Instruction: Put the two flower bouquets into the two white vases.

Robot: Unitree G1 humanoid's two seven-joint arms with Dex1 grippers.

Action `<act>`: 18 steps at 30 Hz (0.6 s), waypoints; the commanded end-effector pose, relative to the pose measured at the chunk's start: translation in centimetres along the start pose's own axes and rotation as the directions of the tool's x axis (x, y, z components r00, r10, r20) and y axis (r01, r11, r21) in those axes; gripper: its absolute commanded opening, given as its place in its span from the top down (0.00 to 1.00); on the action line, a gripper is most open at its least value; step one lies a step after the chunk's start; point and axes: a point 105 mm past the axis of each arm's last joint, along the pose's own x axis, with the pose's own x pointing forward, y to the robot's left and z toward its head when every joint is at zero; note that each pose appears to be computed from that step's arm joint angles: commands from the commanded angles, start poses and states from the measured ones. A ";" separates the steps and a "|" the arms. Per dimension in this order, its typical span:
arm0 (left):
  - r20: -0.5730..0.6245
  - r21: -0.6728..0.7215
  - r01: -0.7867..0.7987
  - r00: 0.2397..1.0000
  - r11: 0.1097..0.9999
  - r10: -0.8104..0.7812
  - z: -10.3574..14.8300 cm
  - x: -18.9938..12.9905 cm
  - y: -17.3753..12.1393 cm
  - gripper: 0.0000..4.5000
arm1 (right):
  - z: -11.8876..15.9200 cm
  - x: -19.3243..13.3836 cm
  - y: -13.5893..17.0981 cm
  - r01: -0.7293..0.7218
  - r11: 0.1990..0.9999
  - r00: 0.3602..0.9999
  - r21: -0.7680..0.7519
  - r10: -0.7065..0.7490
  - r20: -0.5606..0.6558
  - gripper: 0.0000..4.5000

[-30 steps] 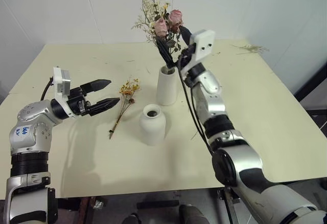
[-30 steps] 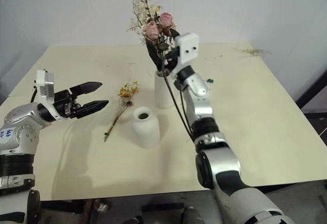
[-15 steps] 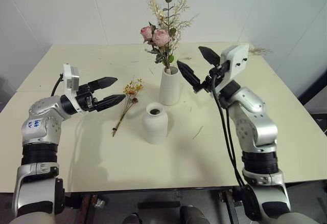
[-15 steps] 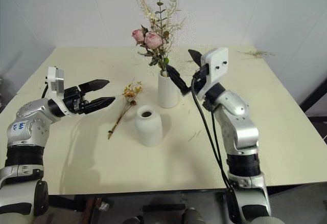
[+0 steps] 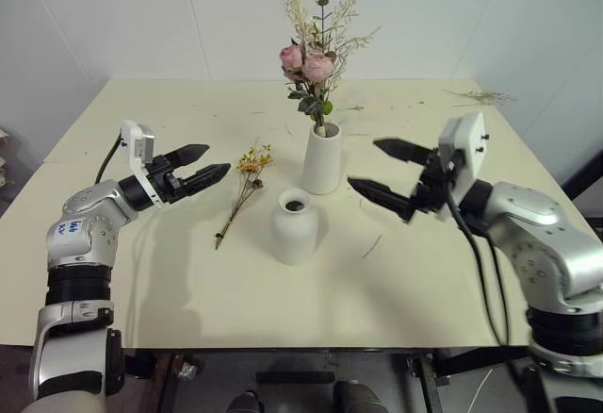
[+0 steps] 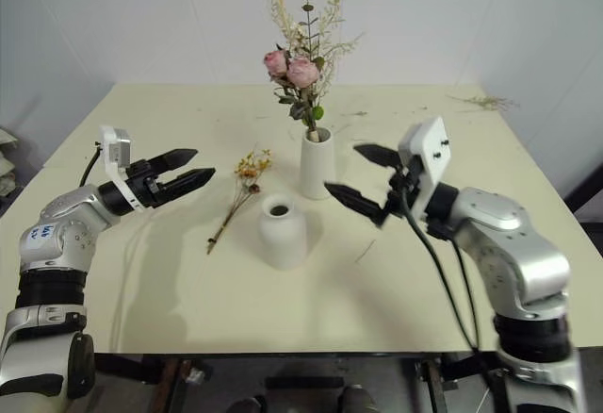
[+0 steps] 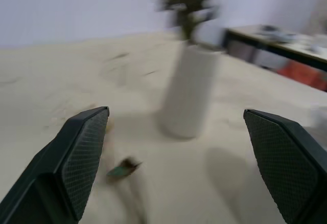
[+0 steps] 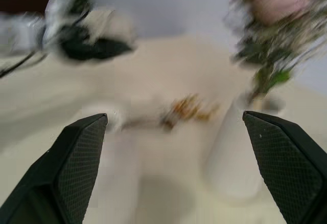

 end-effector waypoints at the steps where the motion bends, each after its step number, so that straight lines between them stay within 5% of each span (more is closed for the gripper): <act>1: -0.065 0.027 -0.078 0.995 0.997 0.080 0.2 0.2 0.0 0.00 | 1.4 -1.1 1.8 -0.112 0.993 0.994 -0.020 0.112 0.006 0.00; 18: -0.446 -0.002 -0.176 0.881 0.984 0.156 -5.0 2.6 -2.3 0.00 | 0.6 -3.9 0.5 -0.104 0.995 0.994 -0.005 0.103 -0.030 0.00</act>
